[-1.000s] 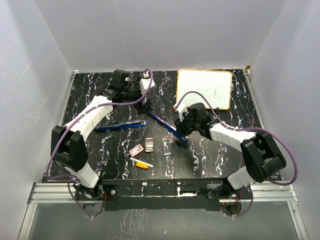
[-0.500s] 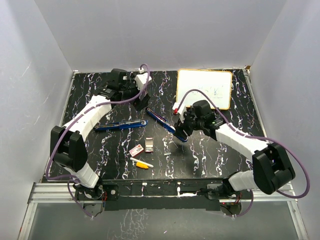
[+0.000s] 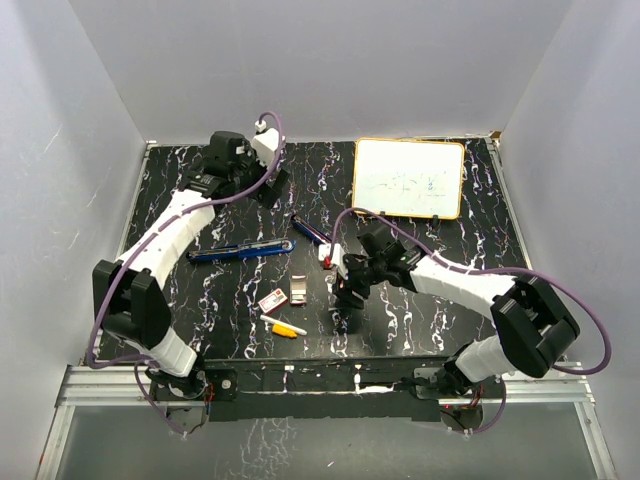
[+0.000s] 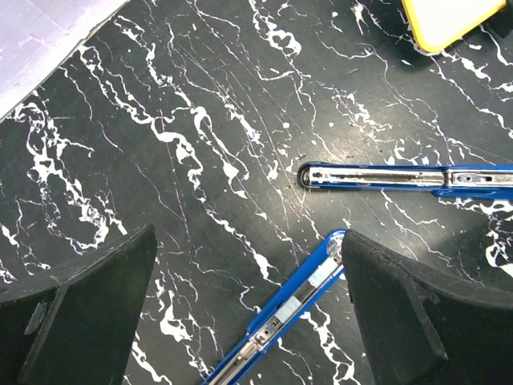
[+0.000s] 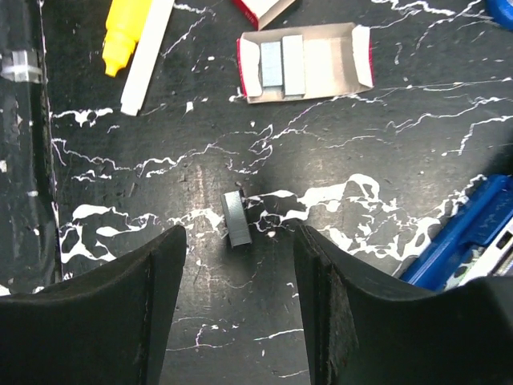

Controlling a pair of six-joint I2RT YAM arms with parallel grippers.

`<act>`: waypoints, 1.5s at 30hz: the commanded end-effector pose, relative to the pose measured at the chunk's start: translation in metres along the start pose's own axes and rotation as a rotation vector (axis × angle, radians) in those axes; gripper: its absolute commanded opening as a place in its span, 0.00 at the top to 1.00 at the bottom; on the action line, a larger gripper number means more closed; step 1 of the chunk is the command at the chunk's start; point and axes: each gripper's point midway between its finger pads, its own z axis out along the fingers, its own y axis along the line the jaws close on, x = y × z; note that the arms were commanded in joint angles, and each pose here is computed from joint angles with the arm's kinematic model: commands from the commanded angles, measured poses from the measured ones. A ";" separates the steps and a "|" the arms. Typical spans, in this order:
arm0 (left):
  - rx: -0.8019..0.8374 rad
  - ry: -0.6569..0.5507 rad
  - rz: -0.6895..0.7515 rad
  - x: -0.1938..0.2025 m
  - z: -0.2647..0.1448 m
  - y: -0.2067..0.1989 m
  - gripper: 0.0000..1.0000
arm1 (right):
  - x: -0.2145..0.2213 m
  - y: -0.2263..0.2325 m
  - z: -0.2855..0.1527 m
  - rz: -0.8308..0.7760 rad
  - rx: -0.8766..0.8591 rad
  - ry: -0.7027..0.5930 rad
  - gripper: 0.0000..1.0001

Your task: Load the staples into the stapler

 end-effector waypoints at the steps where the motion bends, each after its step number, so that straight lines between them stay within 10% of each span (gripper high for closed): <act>1: 0.025 -0.009 -0.025 0.000 -0.027 -0.012 0.03 | 0.010 0.005 0.005 -0.047 -0.011 0.035 0.41; 12: 0.426 0.034 -0.016 0.066 -0.040 -0.102 0.03 | -0.007 -0.005 -0.026 0.002 0.084 0.002 0.43; 23: 0.727 0.232 0.299 0.133 -0.059 -0.245 0.13 | -0.023 -0.077 -0.132 0.271 0.363 -0.229 0.46; 45: 0.690 0.249 0.504 0.172 0.007 -0.300 0.41 | 0.022 -0.110 -0.198 0.406 0.611 -0.295 0.45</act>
